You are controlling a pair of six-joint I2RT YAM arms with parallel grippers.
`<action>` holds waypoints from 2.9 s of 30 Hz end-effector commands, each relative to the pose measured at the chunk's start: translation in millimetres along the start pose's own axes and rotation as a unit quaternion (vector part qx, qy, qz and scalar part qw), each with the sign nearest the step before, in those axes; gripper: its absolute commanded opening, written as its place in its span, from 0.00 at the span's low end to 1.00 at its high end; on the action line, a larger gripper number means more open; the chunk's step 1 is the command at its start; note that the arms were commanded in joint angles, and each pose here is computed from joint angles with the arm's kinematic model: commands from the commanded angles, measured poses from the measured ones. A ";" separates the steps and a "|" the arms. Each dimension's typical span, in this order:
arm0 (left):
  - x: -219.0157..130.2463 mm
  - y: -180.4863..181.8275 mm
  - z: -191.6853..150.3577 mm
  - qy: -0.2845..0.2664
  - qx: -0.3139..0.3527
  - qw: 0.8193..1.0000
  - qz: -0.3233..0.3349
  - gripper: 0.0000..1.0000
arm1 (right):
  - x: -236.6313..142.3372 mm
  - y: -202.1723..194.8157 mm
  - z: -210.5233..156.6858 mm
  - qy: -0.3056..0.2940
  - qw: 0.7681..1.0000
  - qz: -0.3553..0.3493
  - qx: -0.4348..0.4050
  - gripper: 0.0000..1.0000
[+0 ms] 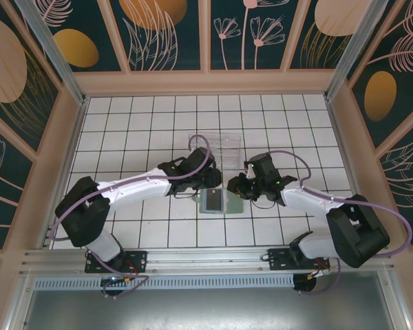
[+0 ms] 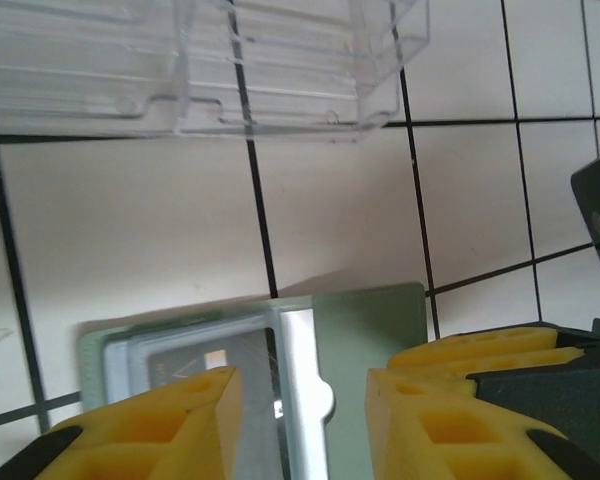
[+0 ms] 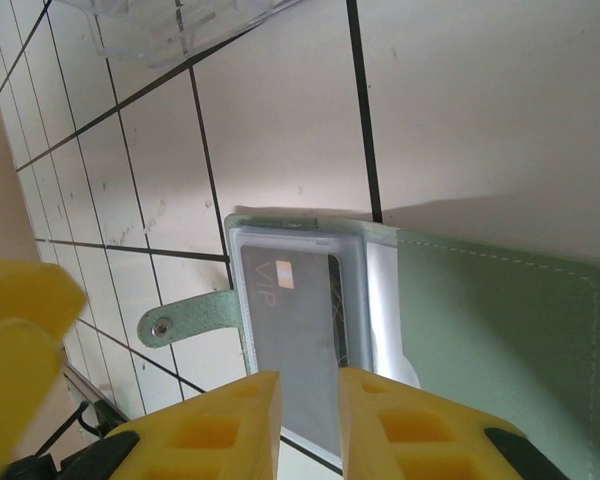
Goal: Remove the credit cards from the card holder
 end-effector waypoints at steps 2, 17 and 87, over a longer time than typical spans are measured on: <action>13.1 13.2 -17.6 0.031 -0.013 0.998 0.052 0.39 | -0.7 4.0 2.7 -0.015 1.000 -0.003 0.008 0.20; 24.8 44.4 -56.2 0.073 -0.017 0.993 0.096 0.41 | 12.1 -7.0 -4.7 -0.001 1.000 -0.022 0.015 0.19; 46.8 57.3 -87.1 0.115 -0.017 0.990 0.085 0.09 | 25.0 2.3 -33.4 0.078 0.988 0.104 -0.078 0.25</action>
Point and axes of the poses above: each hand's point on the last joint's axis, 136 mm out from that joint toward the fingers, its own x axis out along the fingers, its own y axis along the line the jaws close on, z = x × y, the point moved 6 cm from there along -x, back along the fingers, and after that the axes turned 15 degrees about x, right-handed, at the moved point
